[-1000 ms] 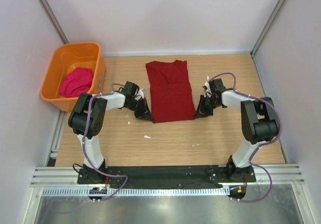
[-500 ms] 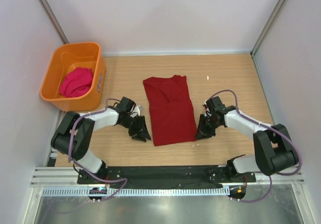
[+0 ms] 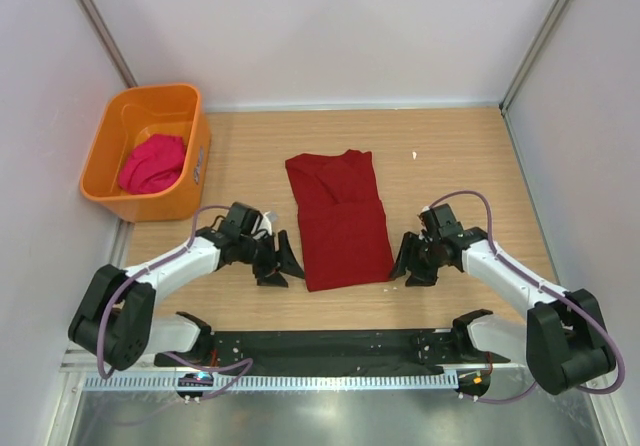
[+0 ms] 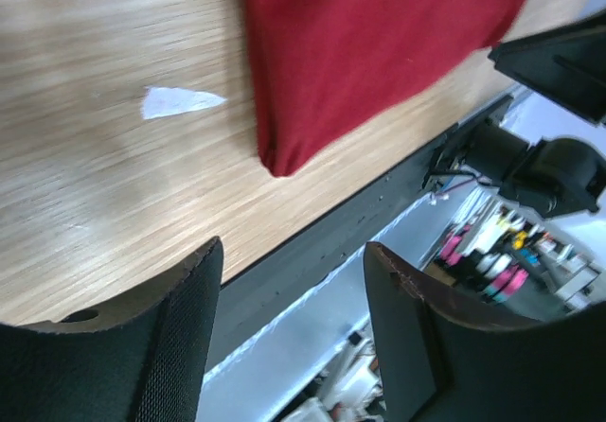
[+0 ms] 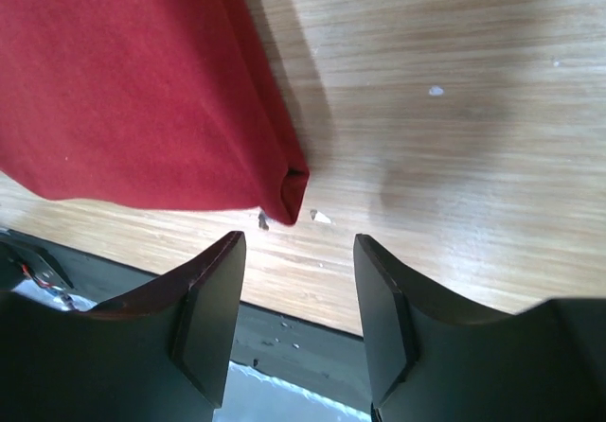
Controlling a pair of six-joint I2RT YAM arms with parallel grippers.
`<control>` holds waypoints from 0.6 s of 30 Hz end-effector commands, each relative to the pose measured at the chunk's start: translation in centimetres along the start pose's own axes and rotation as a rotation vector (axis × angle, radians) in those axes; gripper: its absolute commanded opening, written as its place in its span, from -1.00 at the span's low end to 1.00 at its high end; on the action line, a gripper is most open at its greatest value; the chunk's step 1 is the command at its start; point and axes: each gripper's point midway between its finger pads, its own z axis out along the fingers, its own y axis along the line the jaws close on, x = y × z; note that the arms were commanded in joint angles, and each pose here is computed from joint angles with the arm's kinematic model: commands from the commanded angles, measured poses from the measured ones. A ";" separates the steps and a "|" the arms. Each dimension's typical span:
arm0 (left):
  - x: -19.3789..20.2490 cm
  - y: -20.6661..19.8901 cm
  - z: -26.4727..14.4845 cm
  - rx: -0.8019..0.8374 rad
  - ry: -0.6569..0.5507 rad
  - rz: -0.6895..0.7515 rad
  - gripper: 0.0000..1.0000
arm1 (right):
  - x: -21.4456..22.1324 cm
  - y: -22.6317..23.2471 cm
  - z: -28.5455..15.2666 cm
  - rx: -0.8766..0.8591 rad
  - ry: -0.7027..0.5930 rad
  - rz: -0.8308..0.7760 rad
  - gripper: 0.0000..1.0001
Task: Fold and stack the t-shirts
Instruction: Fold the tshirt
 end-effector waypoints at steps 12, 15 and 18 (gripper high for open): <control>-2.0 -0.1 3.2 0.012 -0.210 -0.409 0.34 | -1.3 1.2 2.4 -0.113 -0.094 0.213 -0.03; -1.4 0.4 3.9 -0.011 -0.228 -0.473 0.36 | -1.4 1.1 2.0 -0.118 -0.120 0.231 -0.03; -1.4 1.0 4.0 -0.005 -0.286 -0.516 0.33 | -1.8 1.1 1.6 -0.115 -0.140 0.227 -0.02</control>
